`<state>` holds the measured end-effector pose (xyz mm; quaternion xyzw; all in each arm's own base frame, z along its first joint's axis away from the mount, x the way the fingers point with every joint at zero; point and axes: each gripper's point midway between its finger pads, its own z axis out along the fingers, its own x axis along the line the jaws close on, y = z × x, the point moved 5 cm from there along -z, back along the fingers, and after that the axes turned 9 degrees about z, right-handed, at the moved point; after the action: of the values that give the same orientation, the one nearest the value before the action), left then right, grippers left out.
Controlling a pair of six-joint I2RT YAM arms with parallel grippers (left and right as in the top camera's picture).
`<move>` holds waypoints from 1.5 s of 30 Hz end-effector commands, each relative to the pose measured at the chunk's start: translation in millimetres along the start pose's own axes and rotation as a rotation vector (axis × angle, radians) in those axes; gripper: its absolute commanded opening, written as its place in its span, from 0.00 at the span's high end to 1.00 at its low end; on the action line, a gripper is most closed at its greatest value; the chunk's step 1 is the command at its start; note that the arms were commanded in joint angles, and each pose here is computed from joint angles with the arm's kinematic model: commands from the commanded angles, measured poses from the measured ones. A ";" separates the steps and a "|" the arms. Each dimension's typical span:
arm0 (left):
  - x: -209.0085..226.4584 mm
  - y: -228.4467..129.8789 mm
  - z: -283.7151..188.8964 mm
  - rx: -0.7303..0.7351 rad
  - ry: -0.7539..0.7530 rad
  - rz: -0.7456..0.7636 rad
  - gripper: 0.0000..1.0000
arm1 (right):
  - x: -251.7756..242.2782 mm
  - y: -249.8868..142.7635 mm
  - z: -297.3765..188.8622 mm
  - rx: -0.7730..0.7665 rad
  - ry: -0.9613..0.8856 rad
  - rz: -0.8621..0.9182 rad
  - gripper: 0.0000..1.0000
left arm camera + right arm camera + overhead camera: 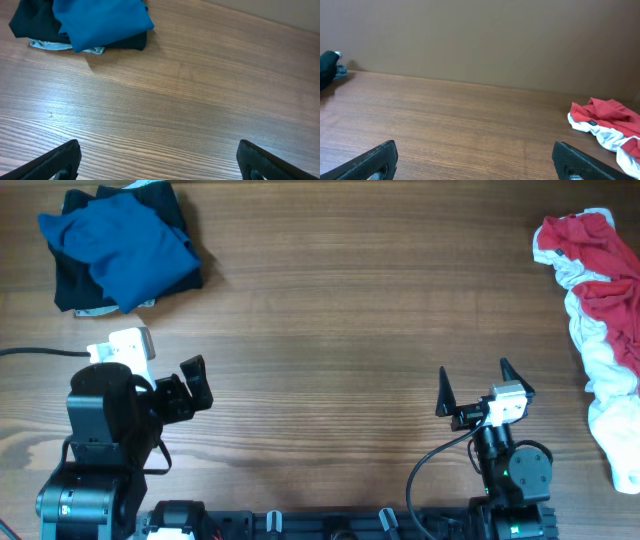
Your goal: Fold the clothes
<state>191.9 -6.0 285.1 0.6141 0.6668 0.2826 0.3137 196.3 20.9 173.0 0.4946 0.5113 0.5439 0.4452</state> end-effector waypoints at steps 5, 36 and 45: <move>1.9 0.0 0.5 -0.002 0.014 -0.011 0.00 | 1.5 2.2 -0.7 -0.013 0.015 -0.012 0.00; 24.2 -90.5 49.9 -0.379 0.045 -0.053 0.00 | 1.5 2.2 -0.7 -0.013 0.015 -0.012 0.00; 18.6 -90.8 82.7 -0.627 0.024 0.144 0.01 | 1.5 2.2 -0.7 -0.013 0.015 -0.012 0.01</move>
<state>195.5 8.9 163.7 0.4856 0.5530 0.4802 0.4774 196.2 20.9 173.8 0.4928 0.5108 0.5445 0.4470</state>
